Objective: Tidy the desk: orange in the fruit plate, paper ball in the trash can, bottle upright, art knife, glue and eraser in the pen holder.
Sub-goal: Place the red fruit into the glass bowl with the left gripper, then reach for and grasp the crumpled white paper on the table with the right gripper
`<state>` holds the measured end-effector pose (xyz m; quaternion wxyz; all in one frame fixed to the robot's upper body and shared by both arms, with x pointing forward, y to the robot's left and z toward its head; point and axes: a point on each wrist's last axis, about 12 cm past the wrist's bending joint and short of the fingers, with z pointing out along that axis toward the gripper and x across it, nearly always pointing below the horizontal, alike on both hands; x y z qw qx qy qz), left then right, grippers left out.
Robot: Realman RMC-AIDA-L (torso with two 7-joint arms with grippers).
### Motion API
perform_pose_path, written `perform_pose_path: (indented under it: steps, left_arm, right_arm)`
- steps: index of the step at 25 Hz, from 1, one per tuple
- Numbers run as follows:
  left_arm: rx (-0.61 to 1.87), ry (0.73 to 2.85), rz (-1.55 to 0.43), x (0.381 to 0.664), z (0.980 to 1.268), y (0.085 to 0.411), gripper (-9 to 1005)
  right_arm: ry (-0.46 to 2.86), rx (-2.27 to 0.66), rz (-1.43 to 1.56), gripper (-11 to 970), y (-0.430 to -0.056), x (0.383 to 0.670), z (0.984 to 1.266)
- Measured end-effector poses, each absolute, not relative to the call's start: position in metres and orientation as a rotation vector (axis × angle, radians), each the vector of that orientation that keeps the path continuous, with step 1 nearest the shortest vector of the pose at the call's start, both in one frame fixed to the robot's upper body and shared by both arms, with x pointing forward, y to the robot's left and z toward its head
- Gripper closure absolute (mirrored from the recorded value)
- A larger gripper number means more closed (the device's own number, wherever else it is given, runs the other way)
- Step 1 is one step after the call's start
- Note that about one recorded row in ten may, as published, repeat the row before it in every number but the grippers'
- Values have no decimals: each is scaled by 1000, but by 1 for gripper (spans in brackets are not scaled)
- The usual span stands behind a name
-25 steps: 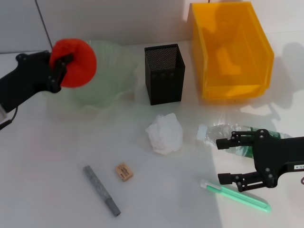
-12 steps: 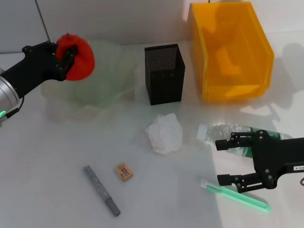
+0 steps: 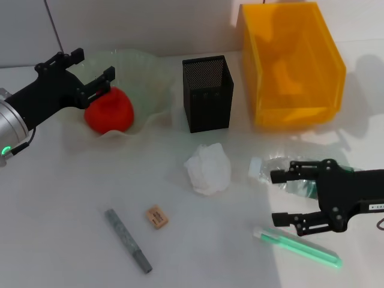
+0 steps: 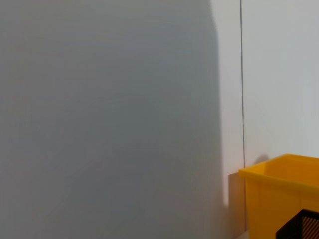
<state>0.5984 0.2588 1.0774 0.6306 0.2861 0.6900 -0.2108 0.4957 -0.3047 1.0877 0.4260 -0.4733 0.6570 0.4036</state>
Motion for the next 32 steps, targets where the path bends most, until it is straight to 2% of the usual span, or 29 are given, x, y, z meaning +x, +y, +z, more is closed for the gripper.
perform_pose_path:
  steps: [4, 6, 7, 9, 10, 11, 12, 16, 17, 21, 23, 31, 32]
  left_arm:
    - [661, 1519, -587, 578, 1077, 265, 264]
    - [782, 1474, -696, 551, 1072, 264, 163]
    - [782, 1474, -696, 551, 1072, 264, 159]
    - [894, 1470, -748, 533, 1065, 262, 152]
    - [952, 1469, -772, 523, 1061, 260, 149]
    - [1002, 1467, -802, 511, 1056, 258, 145]
    - [1002, 1467, -802, 511, 1056, 258, 145]
    - [1004, 1474, -824, 499, 1051, 260, 146]
    - [1002, 1473, -829, 498, 1050, 261, 146]
    - [1006, 1464, -851, 495, 1051, 262, 146]
    - [1003, 1459, -871, 489, 1051, 265, 147]
    - [941, 1473, -873, 468, 1045, 280, 148]
    - [941, 1473, -873, 468, 1045, 280, 148]
  right_arm:
    - [1659, -1037, 976, 222, -318, 502, 1101]
    - [1688, -947, 982, 223, -330, 507, 1122]
    - [1703, -939, 985, 224, -333, 508, 1129]
    - [1721, -936, 987, 225, -336, 510, 1138]
    - [1742, -942, 985, 226, -338, 511, 1147]
    - [1791, -973, 967, 226, -338, 518, 1168]
    - [1791, -973, 967, 227, -338, 518, 1168]
    - [1923, -1110, 838, 229, -320, 537, 1218]
    - [1923, -1110, 838, 230, -320, 537, 1218]
    - [2056, -1166, 787, 232, -285, 564, 1249]
    - [2076, -1161, 783, 233, -280, 568, 1250]
    - [2225, -1225, 602, 238, -212, 594, 1237]
    - [2225, -1225, 602, 239, -212, 594, 1237]
